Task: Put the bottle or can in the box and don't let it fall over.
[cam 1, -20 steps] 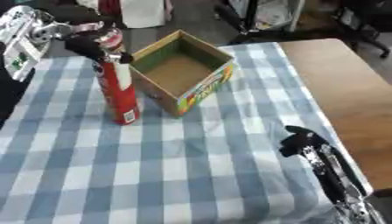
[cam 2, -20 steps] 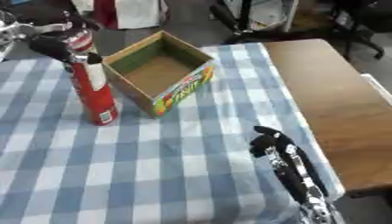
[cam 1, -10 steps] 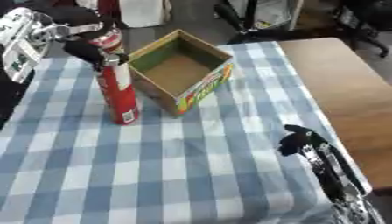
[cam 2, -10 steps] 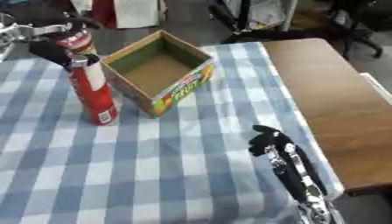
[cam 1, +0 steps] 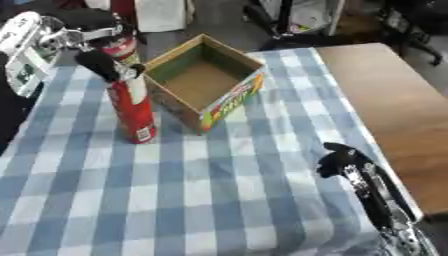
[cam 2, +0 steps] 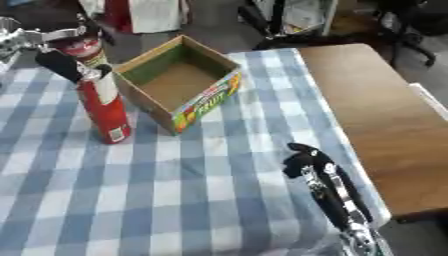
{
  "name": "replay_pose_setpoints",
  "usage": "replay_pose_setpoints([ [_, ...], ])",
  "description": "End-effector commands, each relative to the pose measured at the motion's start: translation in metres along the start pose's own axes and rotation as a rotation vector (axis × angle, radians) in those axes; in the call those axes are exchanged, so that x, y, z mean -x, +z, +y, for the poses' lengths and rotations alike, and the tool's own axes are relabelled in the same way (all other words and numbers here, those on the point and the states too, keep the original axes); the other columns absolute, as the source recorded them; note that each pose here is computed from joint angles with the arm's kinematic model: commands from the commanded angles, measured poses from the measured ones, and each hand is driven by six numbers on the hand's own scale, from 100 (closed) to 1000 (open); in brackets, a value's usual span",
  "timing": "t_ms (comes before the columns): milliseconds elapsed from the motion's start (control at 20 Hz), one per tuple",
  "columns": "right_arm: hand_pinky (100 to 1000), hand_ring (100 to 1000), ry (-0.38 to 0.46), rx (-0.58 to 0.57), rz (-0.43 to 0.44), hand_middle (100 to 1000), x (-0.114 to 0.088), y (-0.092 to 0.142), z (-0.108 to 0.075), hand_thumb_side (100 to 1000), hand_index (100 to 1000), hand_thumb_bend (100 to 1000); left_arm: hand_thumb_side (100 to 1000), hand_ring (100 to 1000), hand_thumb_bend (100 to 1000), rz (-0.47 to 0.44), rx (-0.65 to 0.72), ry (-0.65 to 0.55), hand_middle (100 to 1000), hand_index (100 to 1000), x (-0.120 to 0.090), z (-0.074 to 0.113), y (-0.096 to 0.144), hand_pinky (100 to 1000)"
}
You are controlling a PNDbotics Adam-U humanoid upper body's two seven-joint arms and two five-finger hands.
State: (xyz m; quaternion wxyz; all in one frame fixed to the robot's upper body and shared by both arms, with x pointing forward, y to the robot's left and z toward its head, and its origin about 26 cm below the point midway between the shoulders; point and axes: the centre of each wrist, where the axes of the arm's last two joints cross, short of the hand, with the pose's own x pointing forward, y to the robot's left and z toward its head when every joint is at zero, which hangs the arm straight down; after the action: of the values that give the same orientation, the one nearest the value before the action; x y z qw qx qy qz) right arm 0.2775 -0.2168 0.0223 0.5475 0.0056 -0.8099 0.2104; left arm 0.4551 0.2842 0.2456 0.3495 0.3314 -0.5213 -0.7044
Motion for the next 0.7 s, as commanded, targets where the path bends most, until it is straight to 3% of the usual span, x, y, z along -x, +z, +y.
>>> replay_pose_setpoints([
  [50, 593, 597, 0.017, 0.001, -0.016, 584, -0.004, -0.003, -0.005, 914, 822, 100, 307, 298, 100, 0.011, -0.047, -0.005, 316, 813, 0.004, 0.008, 0.006, 100],
  [300, 593, 597, 0.02, 0.004, -0.014, 584, -0.003, -0.003, -0.005, 914, 822, 100, 277, 282, 100, 0.012, -0.151, -0.002, 303, 807, 0.004, 0.027, 0.016, 100],
  [700, 593, 597, 0.022, 0.002, -0.011, 584, -0.003, -0.003, -0.005, 913, 822, 100, 301, 259, 100, 0.001, -0.392, 0.01, 285, 806, -0.004, 0.081, 0.037, 100],
])
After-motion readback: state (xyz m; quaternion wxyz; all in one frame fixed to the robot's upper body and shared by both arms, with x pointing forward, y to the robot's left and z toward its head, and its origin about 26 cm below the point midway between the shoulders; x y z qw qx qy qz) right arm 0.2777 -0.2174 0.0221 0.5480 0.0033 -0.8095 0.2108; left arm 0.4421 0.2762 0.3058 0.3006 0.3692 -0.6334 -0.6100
